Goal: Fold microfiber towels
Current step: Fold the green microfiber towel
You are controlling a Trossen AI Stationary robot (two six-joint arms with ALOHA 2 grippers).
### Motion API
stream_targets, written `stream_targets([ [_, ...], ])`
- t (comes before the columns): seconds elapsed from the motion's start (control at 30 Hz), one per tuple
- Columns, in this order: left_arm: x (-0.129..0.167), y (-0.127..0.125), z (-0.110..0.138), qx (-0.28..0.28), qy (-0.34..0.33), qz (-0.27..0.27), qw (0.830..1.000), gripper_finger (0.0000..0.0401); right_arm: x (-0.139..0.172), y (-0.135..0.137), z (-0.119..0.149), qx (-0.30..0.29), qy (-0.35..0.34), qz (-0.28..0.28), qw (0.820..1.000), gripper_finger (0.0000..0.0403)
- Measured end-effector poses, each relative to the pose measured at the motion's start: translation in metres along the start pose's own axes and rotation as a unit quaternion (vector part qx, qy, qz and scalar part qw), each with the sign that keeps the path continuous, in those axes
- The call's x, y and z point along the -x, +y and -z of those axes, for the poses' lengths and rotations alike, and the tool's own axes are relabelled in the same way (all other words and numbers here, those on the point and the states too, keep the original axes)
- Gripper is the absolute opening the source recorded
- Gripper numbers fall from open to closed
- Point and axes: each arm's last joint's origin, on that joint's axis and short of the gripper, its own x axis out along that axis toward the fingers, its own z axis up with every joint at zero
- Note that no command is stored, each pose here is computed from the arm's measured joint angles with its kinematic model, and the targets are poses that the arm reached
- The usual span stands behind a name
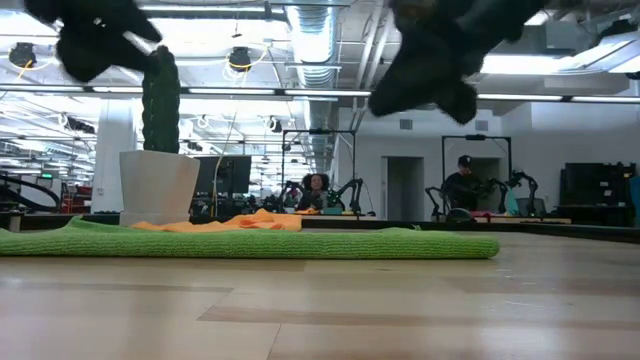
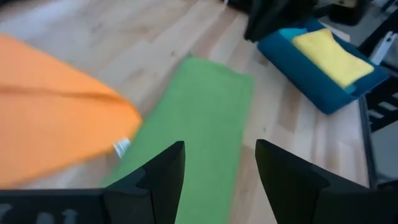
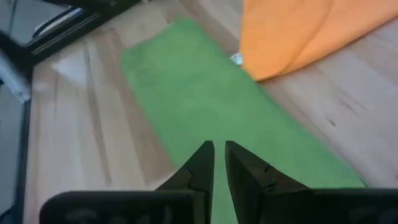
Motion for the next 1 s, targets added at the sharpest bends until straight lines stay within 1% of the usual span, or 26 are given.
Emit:
stream_targets([
  [0.03, -0.001, 0.001, 0.008, 0.011, 0.002, 0.007, 1.000, 0.0190, -0.005, 0.001, 0.002, -0.004, -0.006, 0.002, 1.000, 0.0066],
  [0.1, 0.000, 0.003, 0.025, 0.025, 0.009, 0.023, 0.999, 0.0190, -0.016, 0.001, 0.011, -0.010, 0.004, 0.006, 1.000, 0.0066],
  [0.13, 0.000, 0.005, 0.033, 0.032, 0.010, 0.033, 0.999, 0.0190, -0.021, 0.004, 0.015, -0.012, 0.007, -0.004, 1.000, 0.0066],
  [0.27, -0.001, 0.012, 0.057, 0.063, -0.024, 0.051, 0.996, 0.0190, -0.044, 0.017, 0.031, -0.001, -0.002, -0.035, 0.999, 0.0066],
  [0.37, -0.007, 0.016, 0.072, 0.081, -0.037, 0.061, 0.994, 0.0190, -0.062, 0.022, 0.045, 0.013, -0.002, -0.047, 0.999, 0.0066],
  [0.47, -0.016, 0.012, 0.083, 0.068, -0.024, 0.068, 0.995, 0.0190, -0.077, 0.027, 0.052, 0.018, 0.011, -0.062, 0.998, 0.0066],
  [0.57, -0.030, 0.007, 0.096, 0.040, -0.012, 0.052, 0.998, 0.0190, -0.093, 0.030, 0.058, 0.031, 0.020, -0.058, 0.998, 0.0066],
  [0.63, -0.039, -0.001, 0.101, 0.030, -0.010, 0.043, 0.999, 0.0190, -0.099, 0.031, 0.060, 0.045, 0.024, -0.052, 0.997, 0.0066],
  [0.8, -0.057, -0.010, 0.114, 0.003, 0.019, 0.022, 1.000, 0.0190, -0.112, 0.026, 0.065, 0.046, 0.032, -0.039, 0.998, 0.0066],
  [0.87, -0.062, -0.011, 0.120, 0.002, 0.026, 0.012, 1.000, 0.0190, -0.117, 0.023, 0.068, 0.041, 0.039, -0.034, 0.998, 0.0066],
  [1.0, -0.069, -0.008, 0.130, 0.018, 0.036, -0.004, 0.999, 0.0190, -0.117, 0.025, 0.070, 0.033, 0.047, -0.043, 0.997, 0.0066],
])
